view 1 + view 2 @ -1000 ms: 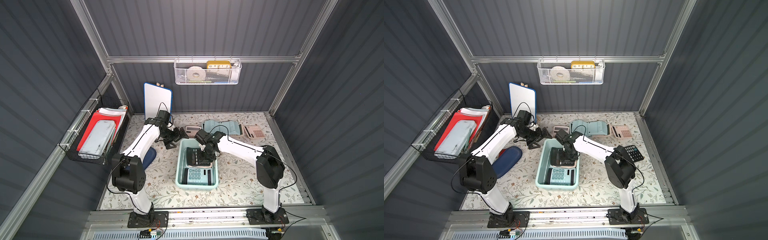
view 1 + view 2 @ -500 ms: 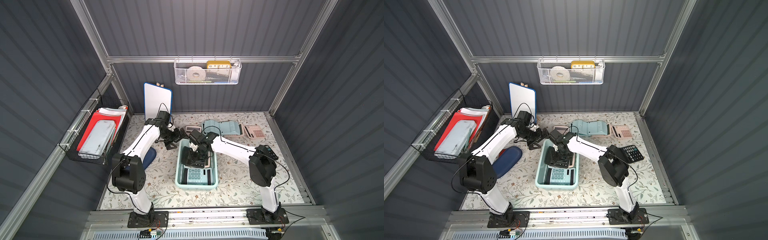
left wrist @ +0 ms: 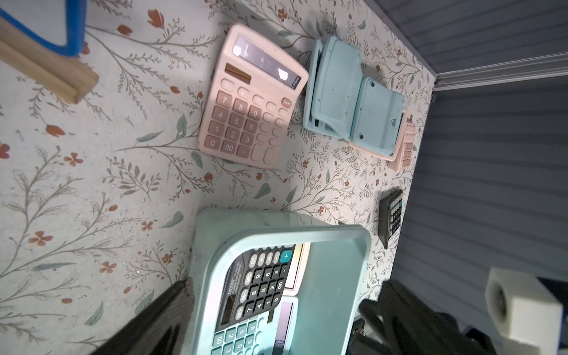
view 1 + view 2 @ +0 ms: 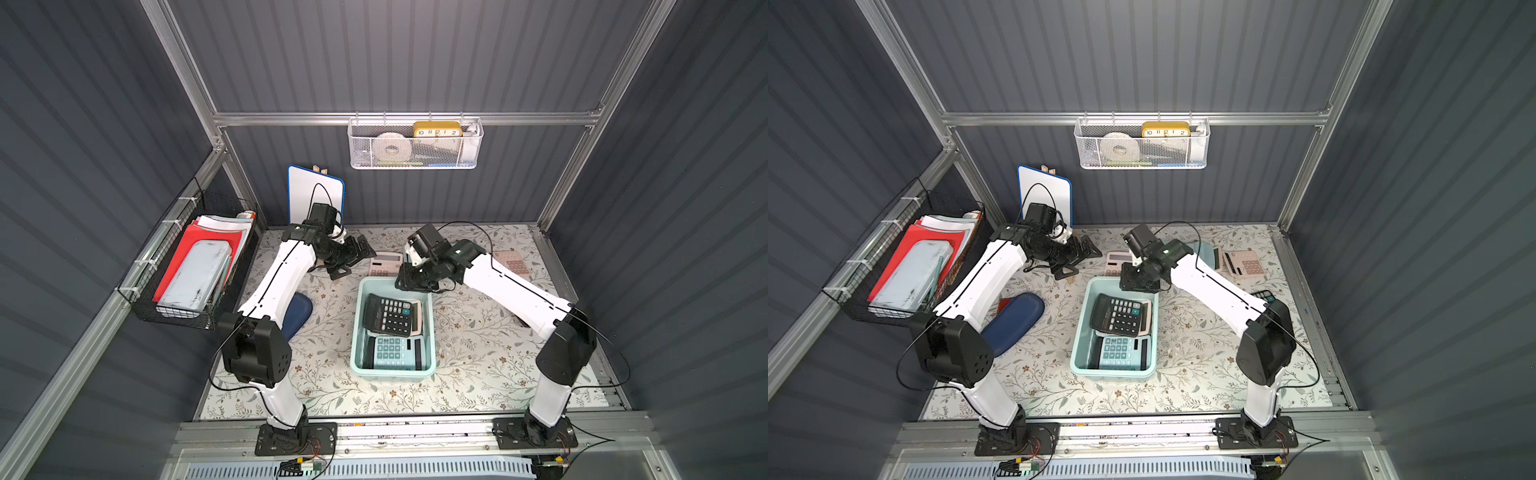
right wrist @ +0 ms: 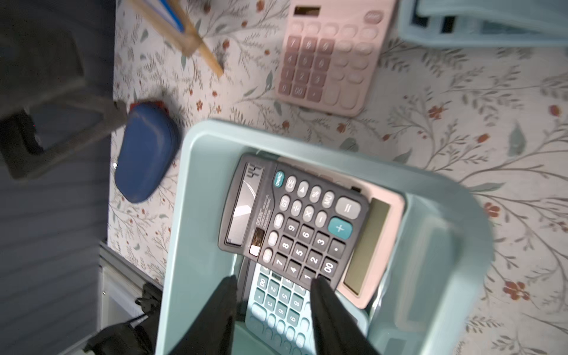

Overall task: Put the calculator in the storage box
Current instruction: Place the calculator in the storage box, then pick up the calculator at the center of the board.

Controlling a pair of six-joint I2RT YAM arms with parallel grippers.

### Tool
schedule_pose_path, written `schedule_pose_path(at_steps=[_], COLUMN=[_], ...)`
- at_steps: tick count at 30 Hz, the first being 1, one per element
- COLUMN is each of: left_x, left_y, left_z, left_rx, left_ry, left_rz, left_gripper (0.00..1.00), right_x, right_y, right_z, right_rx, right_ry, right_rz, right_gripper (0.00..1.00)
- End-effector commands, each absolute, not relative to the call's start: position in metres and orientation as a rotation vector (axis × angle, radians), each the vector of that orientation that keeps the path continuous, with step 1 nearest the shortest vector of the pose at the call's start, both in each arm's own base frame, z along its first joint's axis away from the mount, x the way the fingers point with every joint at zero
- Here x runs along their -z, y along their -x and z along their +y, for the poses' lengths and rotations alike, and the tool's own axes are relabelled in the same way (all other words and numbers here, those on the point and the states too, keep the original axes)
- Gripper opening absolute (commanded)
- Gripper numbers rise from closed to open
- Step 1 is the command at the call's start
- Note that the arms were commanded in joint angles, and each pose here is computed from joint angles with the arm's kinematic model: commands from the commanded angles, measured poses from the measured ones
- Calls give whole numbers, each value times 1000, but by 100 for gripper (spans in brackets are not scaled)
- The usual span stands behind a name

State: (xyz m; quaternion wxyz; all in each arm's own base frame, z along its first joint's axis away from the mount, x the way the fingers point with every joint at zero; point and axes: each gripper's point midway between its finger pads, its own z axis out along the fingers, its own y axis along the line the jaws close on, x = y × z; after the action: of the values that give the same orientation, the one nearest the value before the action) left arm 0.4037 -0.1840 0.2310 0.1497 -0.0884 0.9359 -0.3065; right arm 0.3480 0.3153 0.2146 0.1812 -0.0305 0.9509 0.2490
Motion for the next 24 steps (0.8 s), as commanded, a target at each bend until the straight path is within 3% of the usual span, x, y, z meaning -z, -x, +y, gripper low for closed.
schedule_pose_path(at_steps=[1, 10, 24], left_x=[-226, -211, -160], left_y=[-426, -481, -503], left_z=[-183, -190, -213], left_rx=[843, 768, 792], left_ry=[242, 203, 207], left_rz=[2674, 2658, 2728], left_gripper=[99, 99, 99], right_x=[-218, -213, -183], right_y=[-368, -410, -451], right_z=[294, 247, 200], right_rx=[-728, -936, -1054], right_ry=[-89, -444, -729], right_rz=[2658, 2560, 2492], right_gripper=[51, 64, 66])
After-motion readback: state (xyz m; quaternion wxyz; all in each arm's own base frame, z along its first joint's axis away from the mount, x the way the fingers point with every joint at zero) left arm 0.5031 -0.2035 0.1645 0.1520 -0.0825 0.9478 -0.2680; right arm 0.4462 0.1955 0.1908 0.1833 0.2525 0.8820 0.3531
